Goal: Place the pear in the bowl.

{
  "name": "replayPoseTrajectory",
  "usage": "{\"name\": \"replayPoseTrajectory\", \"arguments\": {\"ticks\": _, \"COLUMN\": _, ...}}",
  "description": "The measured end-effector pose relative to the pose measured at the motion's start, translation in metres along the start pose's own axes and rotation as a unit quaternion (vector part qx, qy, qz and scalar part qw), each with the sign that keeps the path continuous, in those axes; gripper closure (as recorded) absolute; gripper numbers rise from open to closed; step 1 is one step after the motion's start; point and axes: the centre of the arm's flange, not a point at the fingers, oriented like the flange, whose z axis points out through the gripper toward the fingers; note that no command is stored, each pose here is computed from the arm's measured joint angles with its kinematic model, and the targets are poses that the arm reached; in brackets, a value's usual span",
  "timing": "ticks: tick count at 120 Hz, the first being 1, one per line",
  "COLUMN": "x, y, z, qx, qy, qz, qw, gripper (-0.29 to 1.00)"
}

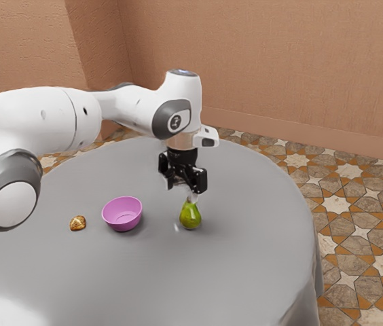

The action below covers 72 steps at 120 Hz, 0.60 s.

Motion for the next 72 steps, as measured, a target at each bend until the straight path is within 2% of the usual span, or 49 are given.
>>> {"name": "replayPoseTrajectory", "arguments": {"ticks": 29, "x": 0.019, "y": 0.003, "z": 0.045, "qx": -0.020, "qy": -0.053, "qz": 0.000, "qw": 0.998, "gripper": 0.00}}
{"name": "replayPoseTrajectory", "arguments": {"ticks": 72, "x": 0.032, "y": 0.003, "z": 0.068, "qx": -0.030, "qy": -0.071, "qz": 0.005, "qw": 0.997, "gripper": 0.00}}
